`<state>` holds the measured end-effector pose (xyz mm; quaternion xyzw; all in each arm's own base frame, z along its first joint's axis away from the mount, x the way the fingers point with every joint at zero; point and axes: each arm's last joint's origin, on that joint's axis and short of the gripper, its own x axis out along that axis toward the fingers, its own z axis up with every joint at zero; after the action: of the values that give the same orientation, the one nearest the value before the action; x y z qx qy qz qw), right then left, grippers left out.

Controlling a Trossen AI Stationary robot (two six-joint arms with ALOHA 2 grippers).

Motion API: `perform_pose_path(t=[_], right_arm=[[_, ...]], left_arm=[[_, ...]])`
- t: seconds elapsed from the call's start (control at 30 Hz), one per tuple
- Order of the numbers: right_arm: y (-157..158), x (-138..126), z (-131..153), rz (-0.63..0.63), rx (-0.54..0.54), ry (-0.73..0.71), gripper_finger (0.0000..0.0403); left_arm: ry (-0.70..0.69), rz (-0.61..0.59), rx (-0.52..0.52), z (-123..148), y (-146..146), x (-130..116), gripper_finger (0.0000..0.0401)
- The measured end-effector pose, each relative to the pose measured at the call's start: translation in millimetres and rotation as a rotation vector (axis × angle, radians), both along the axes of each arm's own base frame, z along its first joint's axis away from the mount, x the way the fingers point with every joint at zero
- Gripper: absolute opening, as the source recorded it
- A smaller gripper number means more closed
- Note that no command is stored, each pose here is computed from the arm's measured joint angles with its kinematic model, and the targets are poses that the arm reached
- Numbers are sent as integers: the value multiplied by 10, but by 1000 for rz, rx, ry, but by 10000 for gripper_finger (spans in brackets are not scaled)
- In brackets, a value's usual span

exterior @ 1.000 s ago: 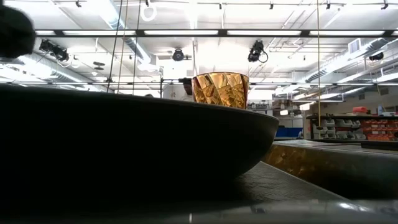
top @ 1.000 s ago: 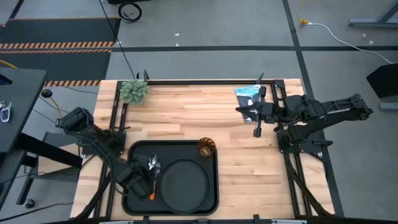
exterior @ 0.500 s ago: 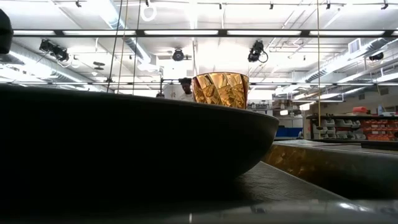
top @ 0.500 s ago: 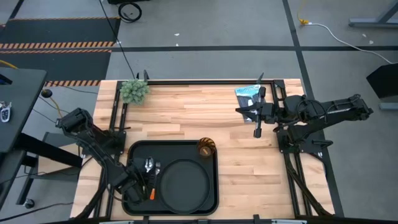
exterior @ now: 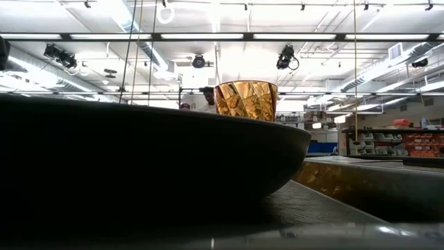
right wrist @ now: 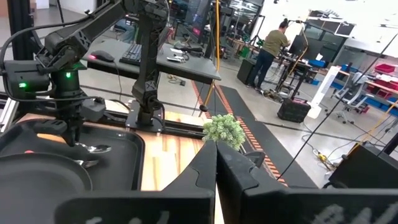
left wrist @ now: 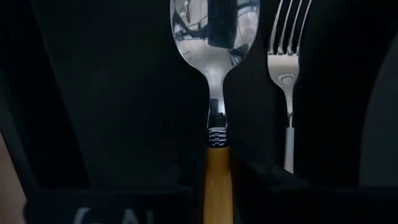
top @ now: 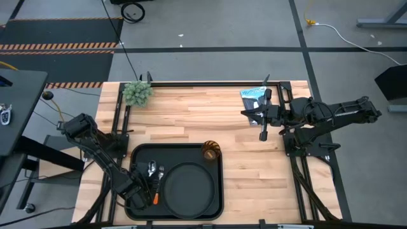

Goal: Pick and place plate/cup/fork/spoon on tray
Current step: Put the yellow spoon on the black tray to the left of the orange fork, then adjust the utensils on the black tray

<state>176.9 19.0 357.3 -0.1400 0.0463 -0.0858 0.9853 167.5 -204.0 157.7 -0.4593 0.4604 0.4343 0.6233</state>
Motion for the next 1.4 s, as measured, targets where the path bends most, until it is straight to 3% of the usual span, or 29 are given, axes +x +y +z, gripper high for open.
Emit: perform_pose_path(t=[0.2, 0.5, 0.77, 0.9, 1.07, 1.23, 1.4], right_arm=[[0, 0, 0, 0, 0, 0, 7], [0, 0, 0, 0, 0, 0, 7], [-1, -8, 9, 1, -7, -5, 7], [-11, -68, 42, 4, -3, -26, 4], [-10, -148, 40, 54, 44, -15, 3], [-25, -251, -67, 52, 83, 8, 2], [-31, -380, -162, 94, 108, 2, 4]], left_arm=[[-2, 0, -3, 0, -3, 2, 99], [0, -4, -1, 28, -11, 9, 104], [-54, -148, 20, 305, -72, 207, 105], [-189, -313, 152, 495, -82, 379, 105], [-301, -514, 395, 782, -26, 623, 105], [-318, -670, 653, 1088, 111, 874, 105], [-268, -803, 778, 1378, 298, 1102, 104]])
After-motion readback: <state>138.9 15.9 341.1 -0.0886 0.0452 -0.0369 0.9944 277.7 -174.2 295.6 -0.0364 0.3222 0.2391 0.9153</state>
